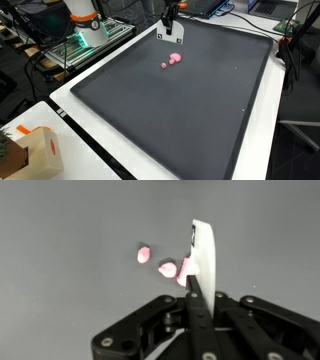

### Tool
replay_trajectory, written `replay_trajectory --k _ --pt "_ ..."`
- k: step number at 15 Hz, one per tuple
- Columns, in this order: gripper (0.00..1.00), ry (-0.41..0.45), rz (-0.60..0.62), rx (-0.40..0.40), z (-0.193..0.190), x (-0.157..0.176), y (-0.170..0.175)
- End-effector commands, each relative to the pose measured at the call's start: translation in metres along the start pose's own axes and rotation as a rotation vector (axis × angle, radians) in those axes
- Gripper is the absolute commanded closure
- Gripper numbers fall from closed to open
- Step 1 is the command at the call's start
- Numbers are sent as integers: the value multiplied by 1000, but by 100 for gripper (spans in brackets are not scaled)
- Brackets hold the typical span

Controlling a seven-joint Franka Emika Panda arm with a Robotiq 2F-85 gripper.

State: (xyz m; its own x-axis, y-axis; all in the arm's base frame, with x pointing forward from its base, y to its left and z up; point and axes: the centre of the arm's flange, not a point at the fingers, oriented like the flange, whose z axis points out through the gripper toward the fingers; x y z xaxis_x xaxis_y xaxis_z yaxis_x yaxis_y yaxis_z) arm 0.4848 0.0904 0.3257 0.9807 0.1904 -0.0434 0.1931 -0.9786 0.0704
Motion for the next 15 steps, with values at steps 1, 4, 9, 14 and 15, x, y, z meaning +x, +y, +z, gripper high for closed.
replay_trajectory --k 1,4,9,14,15 --pt "99 -13 25 -81 -9 17 -35" --pt "99 -32 46 -150 -9 31 -59" --pt "99 -114 59 -264 9 54 -92" --pt "99 -186 32 -333 36 70 -118" --pt "99 -194 23 -344 41 71 -124"
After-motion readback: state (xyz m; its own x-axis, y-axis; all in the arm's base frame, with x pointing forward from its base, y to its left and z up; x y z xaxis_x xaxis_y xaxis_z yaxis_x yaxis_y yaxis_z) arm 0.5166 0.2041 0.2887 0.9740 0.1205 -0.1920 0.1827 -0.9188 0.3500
